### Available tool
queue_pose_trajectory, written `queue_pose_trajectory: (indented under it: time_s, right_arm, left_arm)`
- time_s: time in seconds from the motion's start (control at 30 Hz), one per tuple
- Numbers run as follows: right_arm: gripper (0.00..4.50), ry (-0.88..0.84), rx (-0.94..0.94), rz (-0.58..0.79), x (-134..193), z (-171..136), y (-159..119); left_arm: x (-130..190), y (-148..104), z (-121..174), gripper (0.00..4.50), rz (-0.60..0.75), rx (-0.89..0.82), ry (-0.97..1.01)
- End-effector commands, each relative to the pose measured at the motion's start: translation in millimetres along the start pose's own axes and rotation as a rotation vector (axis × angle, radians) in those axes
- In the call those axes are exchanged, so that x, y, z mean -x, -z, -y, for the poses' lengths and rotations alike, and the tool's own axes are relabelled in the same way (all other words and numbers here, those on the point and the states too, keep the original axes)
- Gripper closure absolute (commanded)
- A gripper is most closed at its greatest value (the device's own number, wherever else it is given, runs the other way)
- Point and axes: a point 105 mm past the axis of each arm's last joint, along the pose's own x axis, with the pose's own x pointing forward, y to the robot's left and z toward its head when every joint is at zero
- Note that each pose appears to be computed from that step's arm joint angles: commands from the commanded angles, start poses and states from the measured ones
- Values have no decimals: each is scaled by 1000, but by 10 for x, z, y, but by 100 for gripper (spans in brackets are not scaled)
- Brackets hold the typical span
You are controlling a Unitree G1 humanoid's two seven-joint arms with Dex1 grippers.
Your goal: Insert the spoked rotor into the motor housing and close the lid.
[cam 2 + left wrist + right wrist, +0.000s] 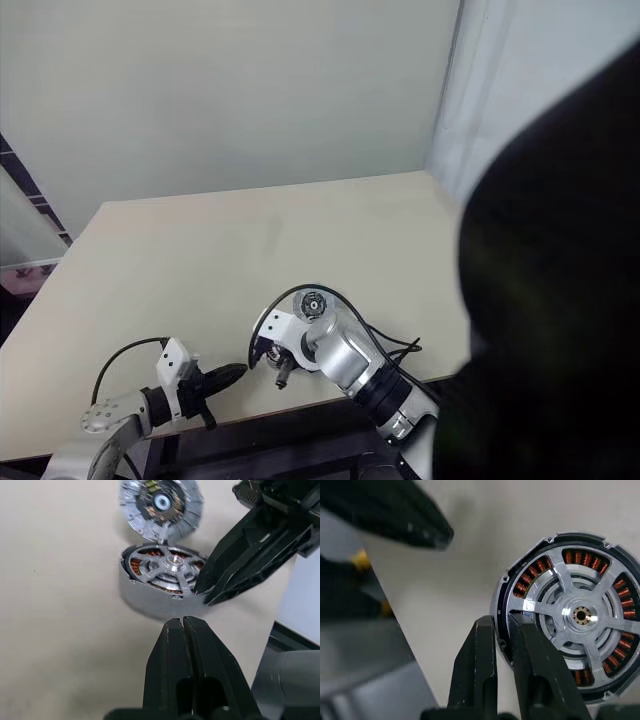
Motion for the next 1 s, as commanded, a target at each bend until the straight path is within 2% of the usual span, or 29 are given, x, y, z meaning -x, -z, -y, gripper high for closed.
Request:
queue_pose_trajectory:
  time_s: [0.03, 0.4, 0.73, 1.0]
  right_arm:
    - [441, 18, -69, 53, 41, 8, -112]
    - [441, 65, -167, 45, -71, -58, -17]
    - [441, 98, -256, 87, -85, -33, -90]
    - [441, 107, -250, 84, -88, -24, -83]
  left_arm:
    - [-15, -88, -28, 450, 31, -30, -7]
    - [73, -75, -108, 450, 38, -34, -60]
    - [97, -100, -120, 450, 49, -37, -83]
    - [92, -129, -127, 450, 55, -40, -88]
